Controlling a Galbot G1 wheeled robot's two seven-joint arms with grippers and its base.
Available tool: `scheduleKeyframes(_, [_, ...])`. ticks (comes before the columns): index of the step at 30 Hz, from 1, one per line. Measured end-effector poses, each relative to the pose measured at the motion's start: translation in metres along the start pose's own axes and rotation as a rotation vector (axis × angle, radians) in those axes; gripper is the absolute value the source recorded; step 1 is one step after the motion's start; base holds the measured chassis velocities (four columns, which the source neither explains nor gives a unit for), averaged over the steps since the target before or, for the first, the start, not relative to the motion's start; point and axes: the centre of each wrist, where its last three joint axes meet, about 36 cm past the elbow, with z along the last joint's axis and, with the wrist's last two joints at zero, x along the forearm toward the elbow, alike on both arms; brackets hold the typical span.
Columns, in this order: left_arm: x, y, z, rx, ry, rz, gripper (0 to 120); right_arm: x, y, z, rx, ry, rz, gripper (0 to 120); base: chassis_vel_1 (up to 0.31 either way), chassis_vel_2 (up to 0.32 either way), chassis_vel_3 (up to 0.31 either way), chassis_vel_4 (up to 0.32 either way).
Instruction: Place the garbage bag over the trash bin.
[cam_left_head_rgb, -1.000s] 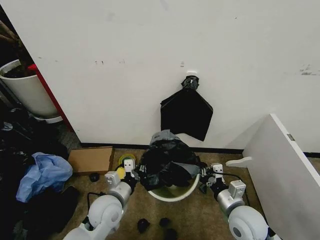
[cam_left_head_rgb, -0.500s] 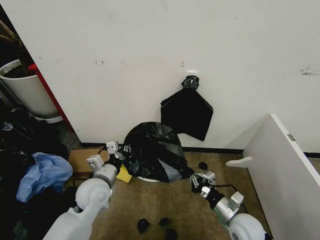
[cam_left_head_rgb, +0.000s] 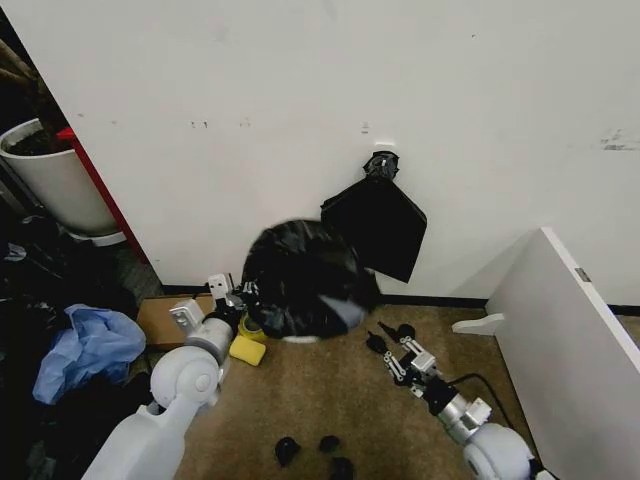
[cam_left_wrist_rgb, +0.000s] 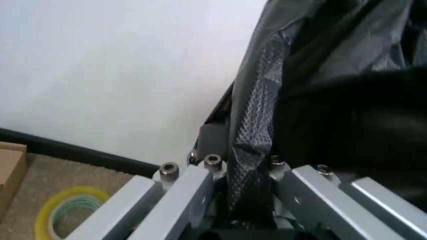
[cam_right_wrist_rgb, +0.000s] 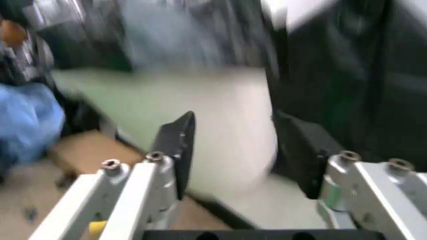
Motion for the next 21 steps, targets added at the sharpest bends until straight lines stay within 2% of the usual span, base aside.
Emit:
scheduleKeyframes(3, [0.002, -0.004, 0.013, -0.018, 0.018, 0.000, 0, -0.011, 0.014, -0.030, -0.040, -0.086, -0.015, 59, 0.000, 0.000, 0.000, 0.000])
scheduleKeyframes(4, [0.002, -0.004, 0.013, -0.018, 0.018, 0.000, 0, -0.011, 0.014, -0.030, -0.040, -0.086, -0.015, 59, 0.000, 0.000, 0.000, 0.000])
scheduleKeyframes(6, [0.005, -0.005, 0.021, -0.027, 0.027, -0.006, 0, -0.021, 0.024, -0.047, -0.057, -0.108, -0.037, 68, 0.000, 0.000, 0.000, 0.000])
scheduleKeyframes(9, [0.008, -0.011, 0.034, -0.036, 0.049, 0.000, 0, -0.031, 0.040, -0.074, -0.024, -0.057, -0.047, 81, 0.000, 0.000, 0.000, 0.000])
scheduleKeyframes(10, [0.008, -0.011, 0.034, -0.036, 0.049, 0.000, 0, -0.031, 0.040, -0.074, -0.024, -0.057, -0.047, 81, 0.000, 0.000, 0.000, 0.000])
scheduleKeyframes(14, [0.011, -0.016, 0.040, -0.034, 0.059, 0.009, 0, -0.034, 0.044, -0.085, 0.136, 0.060, -0.081, 97, 0.000, 0.000, 0.000, 0.000])
scheduleKeyframes(16, [0.013, -0.017, 0.041, -0.035, 0.061, 0.009, 0, -0.035, 0.043, -0.085, 0.176, 0.084, -0.114, 98, 0.000, 0.000, 0.000, 0.000])
scheduleKeyframes(18, [0.014, -0.017, 0.041, -0.035, 0.062, 0.009, 0, -0.035, 0.043, -0.085, 0.187, 0.098, -0.123, 95, 0.000, 0.000, 0.000, 0.000])
scheduleKeyframes(21, [0.015, -0.017, 0.041, -0.034, 0.062, 0.007, 0, -0.037, 0.046, -0.085, 0.197, 0.129, -0.123, 84, 0.000, 0.000, 0.000, 0.000])
